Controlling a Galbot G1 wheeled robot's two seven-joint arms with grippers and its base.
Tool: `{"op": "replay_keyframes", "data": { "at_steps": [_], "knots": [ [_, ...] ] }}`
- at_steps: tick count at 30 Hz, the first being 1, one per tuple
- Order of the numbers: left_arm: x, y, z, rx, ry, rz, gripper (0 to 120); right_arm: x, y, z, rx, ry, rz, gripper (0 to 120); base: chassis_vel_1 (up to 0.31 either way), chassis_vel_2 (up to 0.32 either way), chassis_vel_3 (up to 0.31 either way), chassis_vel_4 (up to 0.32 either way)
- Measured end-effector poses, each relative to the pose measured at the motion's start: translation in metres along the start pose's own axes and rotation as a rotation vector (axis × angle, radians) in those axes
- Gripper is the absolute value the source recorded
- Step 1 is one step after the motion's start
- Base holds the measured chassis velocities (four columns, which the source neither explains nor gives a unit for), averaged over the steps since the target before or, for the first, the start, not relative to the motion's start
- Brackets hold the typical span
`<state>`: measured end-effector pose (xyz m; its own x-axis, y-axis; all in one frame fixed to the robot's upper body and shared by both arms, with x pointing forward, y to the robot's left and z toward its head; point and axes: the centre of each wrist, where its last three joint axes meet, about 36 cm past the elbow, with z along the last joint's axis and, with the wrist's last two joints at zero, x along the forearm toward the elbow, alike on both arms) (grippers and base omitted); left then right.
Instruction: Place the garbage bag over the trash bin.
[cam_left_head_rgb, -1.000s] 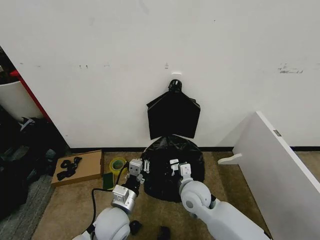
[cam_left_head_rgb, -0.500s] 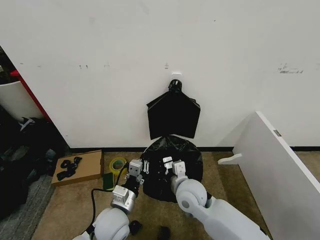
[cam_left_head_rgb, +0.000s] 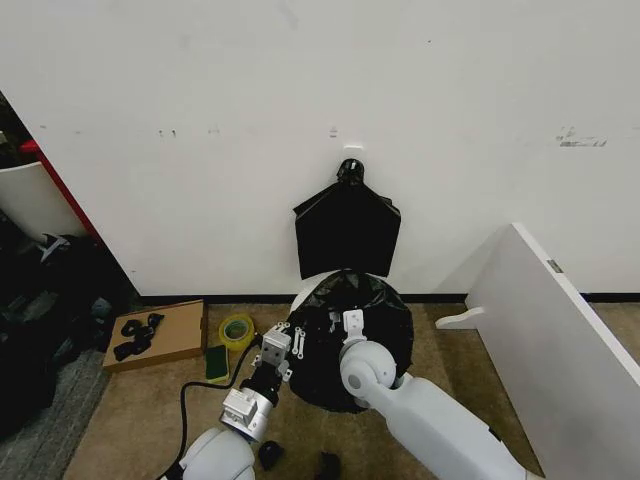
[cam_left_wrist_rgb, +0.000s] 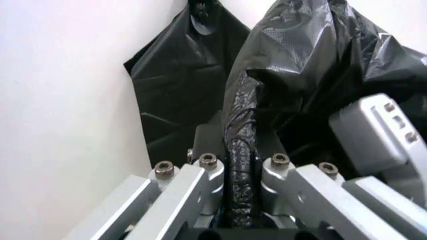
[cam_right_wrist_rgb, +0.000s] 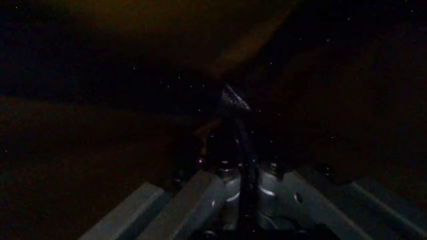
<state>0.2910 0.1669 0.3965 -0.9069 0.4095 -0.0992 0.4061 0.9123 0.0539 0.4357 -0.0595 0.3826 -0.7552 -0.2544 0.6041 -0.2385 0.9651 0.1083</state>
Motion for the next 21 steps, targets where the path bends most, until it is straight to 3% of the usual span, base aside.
{"op": "replay_keyframes", "data": {
  "at_steps": [16,21],
  "knots": [
    [0.001,0.005,-0.005,0.001,-0.016,0.022,4,-0.004,-0.005,0.002,0.015,0.013,0.014,0,0.000,0.000,0.000,0.000],
    [-0.002,0.011,0.000,0.004,0.013,-0.020,4,0.008,-0.003,-0.001,0.019,-0.008,-0.010,0,0.000,0.000,0.000,0.000]
  ]
}}
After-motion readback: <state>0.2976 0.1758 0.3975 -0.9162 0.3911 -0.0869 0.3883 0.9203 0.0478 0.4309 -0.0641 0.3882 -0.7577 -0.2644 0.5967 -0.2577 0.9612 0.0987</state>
